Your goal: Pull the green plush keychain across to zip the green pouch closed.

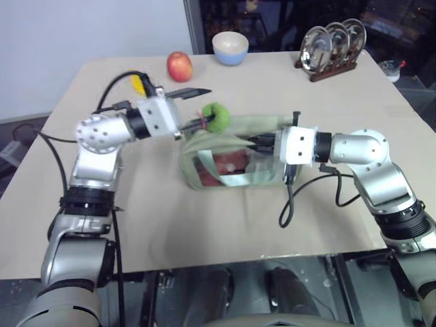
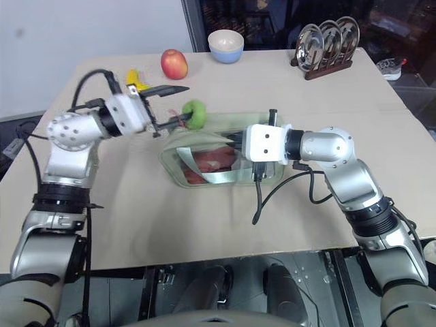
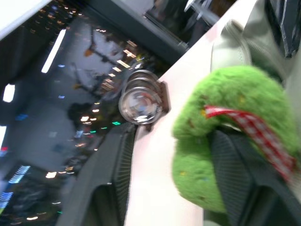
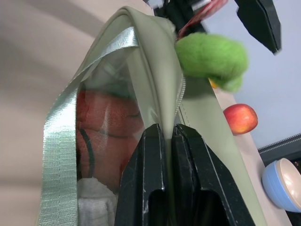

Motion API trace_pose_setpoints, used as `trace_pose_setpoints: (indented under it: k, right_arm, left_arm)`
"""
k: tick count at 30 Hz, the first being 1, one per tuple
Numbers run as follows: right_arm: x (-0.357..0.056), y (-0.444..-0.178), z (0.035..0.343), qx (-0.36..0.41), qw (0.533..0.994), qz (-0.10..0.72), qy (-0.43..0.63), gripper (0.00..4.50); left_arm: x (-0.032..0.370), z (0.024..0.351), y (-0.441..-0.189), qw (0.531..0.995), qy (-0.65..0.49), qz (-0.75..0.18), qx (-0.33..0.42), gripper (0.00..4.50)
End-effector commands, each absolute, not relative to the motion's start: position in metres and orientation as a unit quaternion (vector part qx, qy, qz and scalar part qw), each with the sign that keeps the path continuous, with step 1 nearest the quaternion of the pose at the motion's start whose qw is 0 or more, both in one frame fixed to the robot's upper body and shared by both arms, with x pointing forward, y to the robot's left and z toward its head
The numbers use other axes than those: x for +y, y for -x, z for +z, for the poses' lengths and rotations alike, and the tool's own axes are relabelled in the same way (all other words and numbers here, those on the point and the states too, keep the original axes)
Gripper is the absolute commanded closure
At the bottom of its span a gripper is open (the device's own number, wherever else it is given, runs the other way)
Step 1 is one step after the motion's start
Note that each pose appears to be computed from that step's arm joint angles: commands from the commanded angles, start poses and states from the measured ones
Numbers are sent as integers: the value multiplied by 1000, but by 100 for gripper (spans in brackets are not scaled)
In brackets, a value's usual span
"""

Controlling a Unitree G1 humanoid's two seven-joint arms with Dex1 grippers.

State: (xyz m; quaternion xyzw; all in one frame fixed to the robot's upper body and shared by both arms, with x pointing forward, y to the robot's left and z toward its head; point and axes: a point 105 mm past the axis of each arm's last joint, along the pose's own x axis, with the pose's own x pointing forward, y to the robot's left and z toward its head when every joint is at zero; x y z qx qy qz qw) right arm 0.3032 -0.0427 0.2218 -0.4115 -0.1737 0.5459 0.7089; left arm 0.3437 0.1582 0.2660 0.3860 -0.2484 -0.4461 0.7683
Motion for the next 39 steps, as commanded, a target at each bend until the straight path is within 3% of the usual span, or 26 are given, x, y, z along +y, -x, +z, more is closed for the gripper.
trace_pose_setpoints:
  k: [1, 5, 10, 18, 29, 32, 34, 37, 39]
  right_arm:
    - [-38, -297, 230, -197, 701, 545, 416, 450]
    - [-37, -295, 227, -196, 699, 552, 411, 450]
    - [-36, -293, 226, -194, 697, 558, 408, 450]
    - [-37, -291, 226, -188, 693, 565, 407, 450]
    - [-38, -292, 227, -187, 695, 562, 407, 450]
    - [-39, -292, 226, -179, 699, 563, 403, 450]
    - [-40, -294, 227, -176, 704, 559, 402, 450]
    - [-43, -292, 231, -164, 713, 562, 385, 350]
    - [-47, -295, 240, -158, 741, 548, 355, 258]
  left_arm:
    - [188, 283, -333, 807, -301, -460, -214, 219]
    - [212, 260, -312, 850, -157, -489, -117, 219]
    - [212, 246, -285, 864, -45, -495, -74, 219]
    - [205, 202, -268, 888, -11, -457, -39, 219]
    - [194, 175, -280, 905, -54, -419, -45, 219]
    - [191, 171, -281, 905, -62, -419, -45, 327]
    - [191, 172, -283, 906, -62, -416, -50, 427]
    - [190, 175, -283, 905, -59, -417, -59, 450]
    - [189, 175, -282, 903, -63, -420, -61, 450]
